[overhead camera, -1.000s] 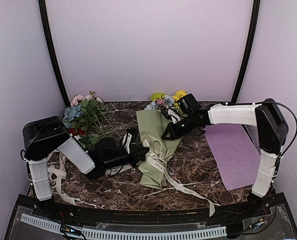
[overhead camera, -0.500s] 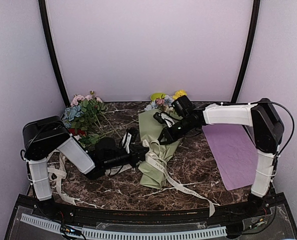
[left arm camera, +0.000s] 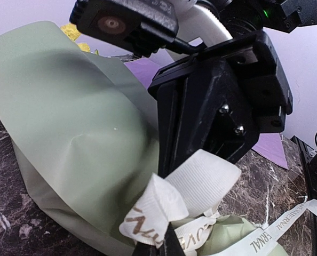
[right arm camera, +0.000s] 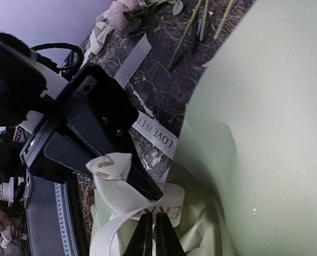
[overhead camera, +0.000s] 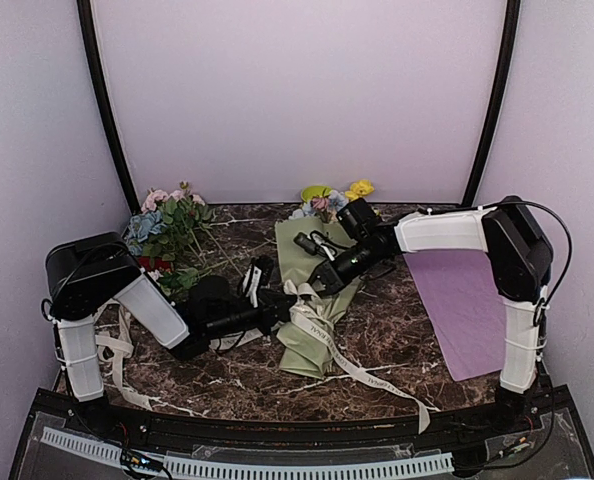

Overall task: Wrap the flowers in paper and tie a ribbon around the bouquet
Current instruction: Cross the half-tied ribbon over the folded bouquet, then tie the half-tied ribbon around the folded wrapping paper.

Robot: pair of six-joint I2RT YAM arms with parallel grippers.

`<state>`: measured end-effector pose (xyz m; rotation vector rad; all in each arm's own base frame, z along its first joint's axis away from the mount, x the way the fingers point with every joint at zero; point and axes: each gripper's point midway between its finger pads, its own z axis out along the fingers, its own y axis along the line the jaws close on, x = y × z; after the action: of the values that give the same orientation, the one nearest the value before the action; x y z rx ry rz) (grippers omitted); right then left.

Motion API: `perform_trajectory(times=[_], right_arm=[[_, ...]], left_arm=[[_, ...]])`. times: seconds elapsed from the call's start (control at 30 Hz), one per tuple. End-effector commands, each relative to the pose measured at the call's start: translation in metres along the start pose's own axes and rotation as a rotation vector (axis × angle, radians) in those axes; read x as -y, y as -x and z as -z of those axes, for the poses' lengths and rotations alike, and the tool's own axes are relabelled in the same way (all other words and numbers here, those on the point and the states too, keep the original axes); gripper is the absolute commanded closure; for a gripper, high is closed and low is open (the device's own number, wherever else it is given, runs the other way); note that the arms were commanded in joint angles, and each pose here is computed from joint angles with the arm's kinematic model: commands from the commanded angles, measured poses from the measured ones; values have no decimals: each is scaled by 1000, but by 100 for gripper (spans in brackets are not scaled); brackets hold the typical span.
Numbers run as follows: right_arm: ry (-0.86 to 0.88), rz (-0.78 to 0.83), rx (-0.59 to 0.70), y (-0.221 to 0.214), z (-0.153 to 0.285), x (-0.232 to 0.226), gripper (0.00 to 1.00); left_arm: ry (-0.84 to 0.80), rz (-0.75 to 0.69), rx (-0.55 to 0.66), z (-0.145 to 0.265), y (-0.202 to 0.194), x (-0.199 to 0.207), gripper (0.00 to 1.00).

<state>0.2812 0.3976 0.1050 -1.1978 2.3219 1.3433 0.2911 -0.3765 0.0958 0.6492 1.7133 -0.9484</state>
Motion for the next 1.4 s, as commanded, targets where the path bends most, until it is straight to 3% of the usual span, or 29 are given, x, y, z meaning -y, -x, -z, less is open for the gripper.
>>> perform_trajectory(times=[0.0,0.27,0.53,0.67,0.87,1.2,1.37], right_arm=[[121,66,37,10,-3,-20,95],[182,76,14,-5,-3,-32,96],[53,59,-65,-24,-13,-13,97],[-89,49,-84,-25,-6,7,99],[-169,48,-83,-18,8,14,100],[16,76,-200,-47,-18,-20,98],[80,92,-163,-44,-18,-34,98]], left_arm=[[-3,5,28,2,6,-2,100],[-8,5,18,-1,4,-5,100],[-26,7,23,-2,7,-2,100],[-28,5,19,-1,5,-2,100],[-29,2,20,-2,7,-2,100],[-29,1,10,-5,5,-2,100],[-32,6,8,-4,4,-2,100]])
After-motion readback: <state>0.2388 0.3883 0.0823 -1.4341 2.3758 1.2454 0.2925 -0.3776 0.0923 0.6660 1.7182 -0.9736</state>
